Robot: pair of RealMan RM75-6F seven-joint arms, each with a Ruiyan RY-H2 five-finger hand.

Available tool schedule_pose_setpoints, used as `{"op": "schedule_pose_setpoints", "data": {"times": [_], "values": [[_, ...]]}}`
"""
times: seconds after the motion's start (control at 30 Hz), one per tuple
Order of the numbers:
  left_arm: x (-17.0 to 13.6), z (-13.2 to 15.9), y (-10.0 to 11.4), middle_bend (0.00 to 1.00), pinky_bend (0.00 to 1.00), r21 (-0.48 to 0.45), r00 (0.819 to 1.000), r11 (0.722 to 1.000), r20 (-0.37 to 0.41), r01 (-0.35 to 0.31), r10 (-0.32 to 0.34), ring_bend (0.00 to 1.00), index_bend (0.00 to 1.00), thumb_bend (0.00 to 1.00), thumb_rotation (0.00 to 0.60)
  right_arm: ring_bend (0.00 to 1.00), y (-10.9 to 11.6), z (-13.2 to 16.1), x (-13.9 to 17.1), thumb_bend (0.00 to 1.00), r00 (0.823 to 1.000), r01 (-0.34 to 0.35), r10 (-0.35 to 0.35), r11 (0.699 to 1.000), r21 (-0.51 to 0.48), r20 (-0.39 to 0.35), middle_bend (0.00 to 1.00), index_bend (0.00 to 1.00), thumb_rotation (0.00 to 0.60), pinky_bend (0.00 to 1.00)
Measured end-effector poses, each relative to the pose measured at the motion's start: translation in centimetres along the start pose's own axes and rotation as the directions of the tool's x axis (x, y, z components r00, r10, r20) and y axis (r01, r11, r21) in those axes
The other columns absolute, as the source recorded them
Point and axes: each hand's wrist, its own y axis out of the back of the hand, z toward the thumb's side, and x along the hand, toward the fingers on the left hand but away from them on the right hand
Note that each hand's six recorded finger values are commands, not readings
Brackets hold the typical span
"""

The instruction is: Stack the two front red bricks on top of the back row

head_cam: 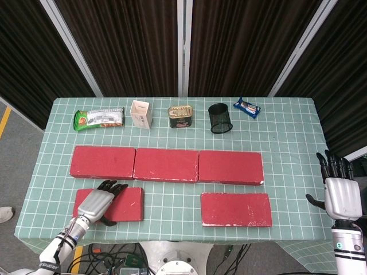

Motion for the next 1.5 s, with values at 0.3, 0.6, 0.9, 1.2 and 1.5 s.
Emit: {"op": "schedule_pose_setpoints", "data": {"times": [0.3,0.6,0.9,1.2,1.5], "values": [[-1.4,1.4,2.4,0.14,0.0,0.027,0.998,0.998,0.04,-0.053,0.052,0.0,0.09,0.02,0.6,0.0,0.2,-0.2,0.0,0.0,1.0,0.005,-0.005,1.0,-0.007,0.005,0.0,0.0,0.6,0.0],[-0.9,1.2,7.0,0.14,0.0,0.079,0.993,0.99,0.03,-0.118,0.116,0.0,0.09,0.03,0.6,0.0,0.4,-0.7,0.0,0.0,1.0,0.011,-0.011,1.0,-0.014,0.015,0.0,0.0,0.6,0.0],[3.6,0.8,10.7,0.17,0.0,0.104,0.997,0.991,0.027,-0.08,0.078,0.0,0.09,0.03,0.6,0.0,0.7,-0.9,0.1,0.0,1.0,0.019,-0.019,1.0,-0.011,0.021,0.0,0.0,0.6,0.0],[8.9,0.4,11.8,0.19,0.0,0.105,1.0,0.994,0.002,-0.031,0.031,0.0,0.09,0.03,0.6,0.0,0.6,-1.3,0.0,0.0,0.999,0.023,-0.022,1.0,-0.011,0.028,0.0,0.0,0.6,0.0],[10.9,2.4,11.5,0.19,0.0,0.167,1.0,0.986,0.031,-0.008,0.003,0.0,0.09,0.03,0.6,0.0,0.6,-1.7,-0.3,0.0,0.999,0.022,-0.021,1.0,-0.018,0.035,0.0,0.0,0.6,0.0]]}}
